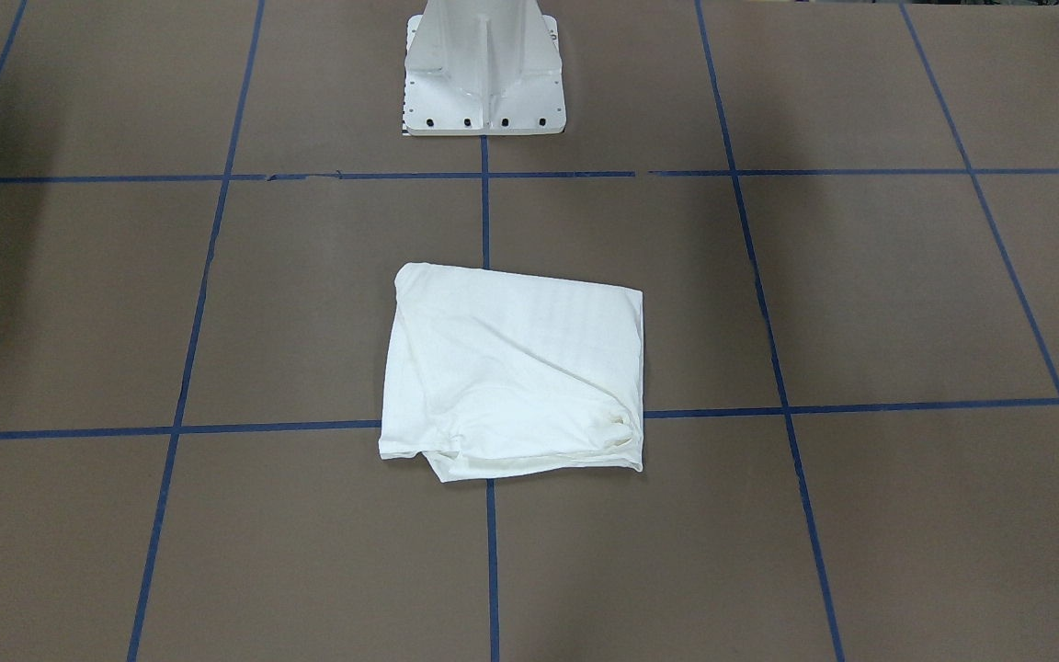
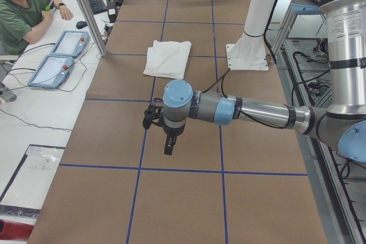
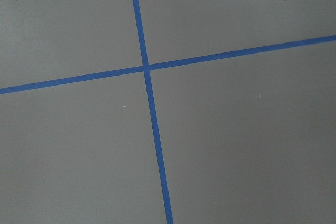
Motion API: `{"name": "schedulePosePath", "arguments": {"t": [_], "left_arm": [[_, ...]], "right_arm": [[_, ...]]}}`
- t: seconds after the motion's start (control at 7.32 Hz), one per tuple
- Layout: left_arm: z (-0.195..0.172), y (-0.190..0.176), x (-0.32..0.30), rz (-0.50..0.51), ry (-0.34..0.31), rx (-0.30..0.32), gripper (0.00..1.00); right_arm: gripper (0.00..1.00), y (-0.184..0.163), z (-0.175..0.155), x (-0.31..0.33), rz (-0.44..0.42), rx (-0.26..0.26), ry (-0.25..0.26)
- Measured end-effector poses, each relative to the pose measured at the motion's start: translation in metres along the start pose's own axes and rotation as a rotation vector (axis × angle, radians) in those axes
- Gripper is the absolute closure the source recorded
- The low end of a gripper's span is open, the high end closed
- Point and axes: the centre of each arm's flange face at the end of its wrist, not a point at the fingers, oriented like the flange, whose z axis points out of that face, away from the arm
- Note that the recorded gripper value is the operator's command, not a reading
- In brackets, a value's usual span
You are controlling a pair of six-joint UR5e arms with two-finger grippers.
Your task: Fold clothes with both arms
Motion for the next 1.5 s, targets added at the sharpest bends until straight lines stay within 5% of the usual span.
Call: {"name": "schedulePosePath", "arguments": {"t": [1.5], "left_arm": [[0.0033, 0.0073, -0.0033, -0.011, 0.000, -0.011, 0.00]], "right_arm": [[0.00, 0.0008, 0.0009, 0.0003, 0.003, -0.002, -0.005]]}}
